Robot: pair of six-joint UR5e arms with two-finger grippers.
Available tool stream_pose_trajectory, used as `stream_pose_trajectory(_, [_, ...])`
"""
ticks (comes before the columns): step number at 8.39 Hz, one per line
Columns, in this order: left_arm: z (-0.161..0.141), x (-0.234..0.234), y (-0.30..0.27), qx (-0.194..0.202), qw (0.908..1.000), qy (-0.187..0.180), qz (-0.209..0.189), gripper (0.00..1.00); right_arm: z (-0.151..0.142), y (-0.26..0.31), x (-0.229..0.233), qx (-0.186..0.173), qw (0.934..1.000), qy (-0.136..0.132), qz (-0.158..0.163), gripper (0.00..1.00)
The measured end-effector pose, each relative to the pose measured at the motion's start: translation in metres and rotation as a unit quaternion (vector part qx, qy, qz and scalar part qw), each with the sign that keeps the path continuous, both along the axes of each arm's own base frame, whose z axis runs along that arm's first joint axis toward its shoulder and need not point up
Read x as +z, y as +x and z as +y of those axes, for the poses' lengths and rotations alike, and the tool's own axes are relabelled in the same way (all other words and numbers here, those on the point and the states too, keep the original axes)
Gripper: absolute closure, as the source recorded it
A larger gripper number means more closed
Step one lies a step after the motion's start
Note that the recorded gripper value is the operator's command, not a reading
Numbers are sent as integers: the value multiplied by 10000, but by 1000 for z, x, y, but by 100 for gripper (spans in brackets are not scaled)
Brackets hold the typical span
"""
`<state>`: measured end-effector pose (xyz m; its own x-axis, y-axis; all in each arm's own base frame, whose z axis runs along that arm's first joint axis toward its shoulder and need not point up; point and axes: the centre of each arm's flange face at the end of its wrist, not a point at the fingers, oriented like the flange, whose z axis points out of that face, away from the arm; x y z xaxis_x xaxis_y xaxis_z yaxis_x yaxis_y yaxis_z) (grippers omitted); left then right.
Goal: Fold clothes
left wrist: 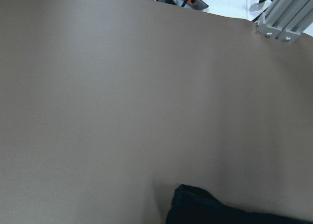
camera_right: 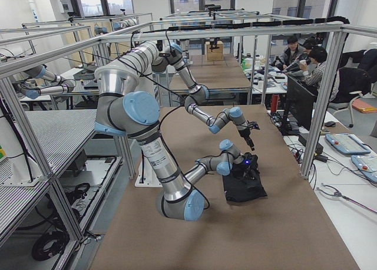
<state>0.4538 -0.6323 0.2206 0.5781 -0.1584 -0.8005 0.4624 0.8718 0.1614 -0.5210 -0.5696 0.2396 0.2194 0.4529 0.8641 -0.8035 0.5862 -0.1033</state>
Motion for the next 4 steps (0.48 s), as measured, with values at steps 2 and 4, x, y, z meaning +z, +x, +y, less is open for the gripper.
stream_pose_trajectory(2, [0, 0, 0, -7, 10000, 2, -5, 0, 42, -34, 12, -118, 9996, -199, -182, 16])
stream_pose_trajectory(4, [0, 0, 0, -8, 10000, 3, -6, 0, 58, -49, 19, 304, 9972, -452, -505, 53])
